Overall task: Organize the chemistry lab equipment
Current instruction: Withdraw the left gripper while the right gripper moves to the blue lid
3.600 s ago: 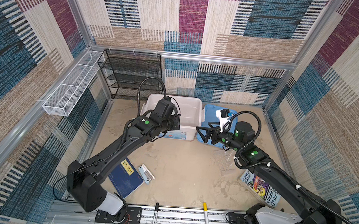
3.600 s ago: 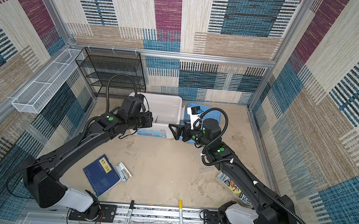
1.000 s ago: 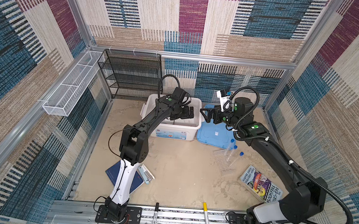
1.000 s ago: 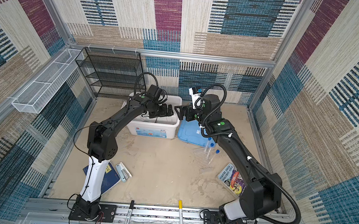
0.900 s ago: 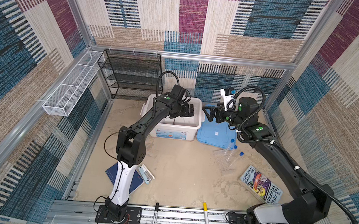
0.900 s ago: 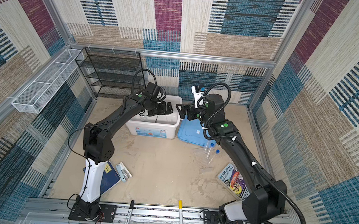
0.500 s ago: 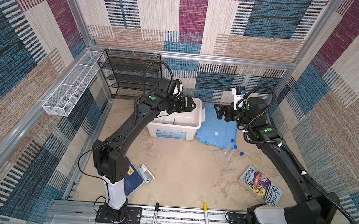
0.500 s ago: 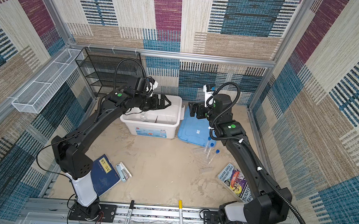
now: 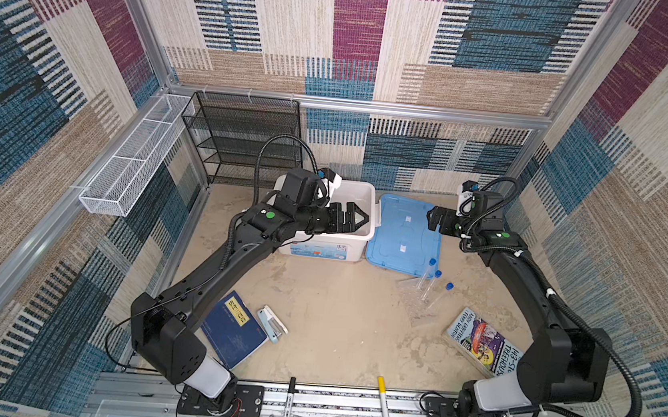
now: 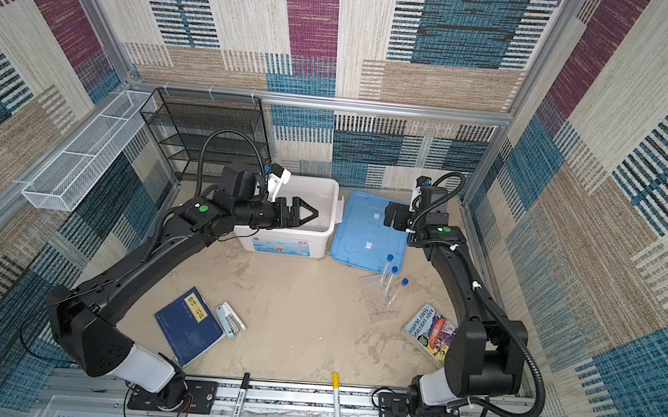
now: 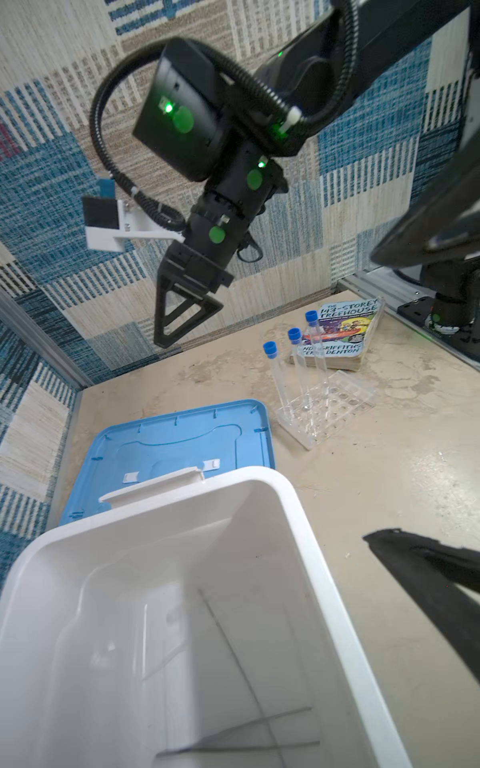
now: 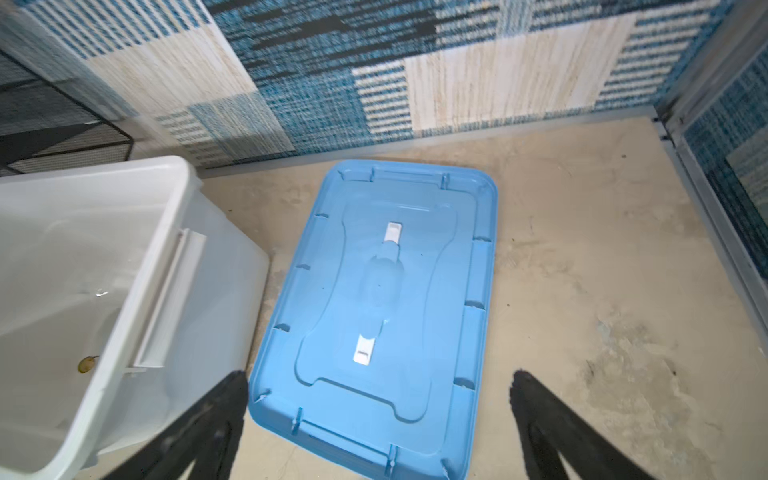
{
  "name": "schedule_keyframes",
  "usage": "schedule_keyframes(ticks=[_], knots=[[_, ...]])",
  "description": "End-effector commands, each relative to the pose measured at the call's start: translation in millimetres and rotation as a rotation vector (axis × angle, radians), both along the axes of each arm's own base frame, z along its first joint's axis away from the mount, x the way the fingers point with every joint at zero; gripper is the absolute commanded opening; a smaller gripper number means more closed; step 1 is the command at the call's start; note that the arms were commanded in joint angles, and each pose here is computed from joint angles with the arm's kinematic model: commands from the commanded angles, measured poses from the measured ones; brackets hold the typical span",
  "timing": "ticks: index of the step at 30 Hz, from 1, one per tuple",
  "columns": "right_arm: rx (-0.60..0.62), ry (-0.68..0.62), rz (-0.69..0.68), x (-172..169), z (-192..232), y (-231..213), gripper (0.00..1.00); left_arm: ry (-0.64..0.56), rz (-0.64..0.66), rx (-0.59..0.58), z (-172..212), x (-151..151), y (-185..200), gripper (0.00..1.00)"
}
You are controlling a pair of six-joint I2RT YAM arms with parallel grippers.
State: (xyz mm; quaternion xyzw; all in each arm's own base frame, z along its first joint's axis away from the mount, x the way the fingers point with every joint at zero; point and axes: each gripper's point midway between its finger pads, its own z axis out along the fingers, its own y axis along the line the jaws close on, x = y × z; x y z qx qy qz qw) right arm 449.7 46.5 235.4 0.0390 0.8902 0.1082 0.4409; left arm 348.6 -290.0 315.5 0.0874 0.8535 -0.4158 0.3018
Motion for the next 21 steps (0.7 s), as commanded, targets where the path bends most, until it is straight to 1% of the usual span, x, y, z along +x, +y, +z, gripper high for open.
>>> schedule_keyframes(ticks=[1,4,7,11,12,13,15,21], knots=[[0.034,0.056,-0.037,3.4,-22.0,-12.3,0.99,-0.010,-0.019,-0.053,4.7,-6.0,-4.2,1.00],[0.041,0.121,-0.070,5.2,-49.5,-23.2,0.96,0.023,-0.017,-0.076,-8.8,-11.9,-5.6,1.00],[0.044,0.176,-0.092,5.9,-75.2,-29.2,0.92,0.040,-0.044,-0.094,-19.0,-21.5,-13.3,0.99],[0.059,0.226,-0.096,7.5,-103.2,-34.1,0.81,0.033,-0.088,0.003,-34.6,-36.5,-21.5,0.99],[0.057,0.241,-0.102,9.0,-109.7,-36.1,0.79,0.039,-0.094,0.010,-38.3,-38.2,-22.8,1.00],[0.053,0.248,-0.105,10.7,-113.7,-37.8,0.76,0.048,-0.097,0.007,-41.1,-39.8,-24.1,1.00],[0.041,0.263,-0.112,15.0,-123.0,-42.4,0.69,0.069,-0.102,-0.018,-46.3,-41.8,-26.7,1.00],[0.026,0.330,-0.114,21.1,-152.5,-49.7,0.59,0.102,-0.104,-0.018,-59.7,-46.9,-29.3,1.00]])
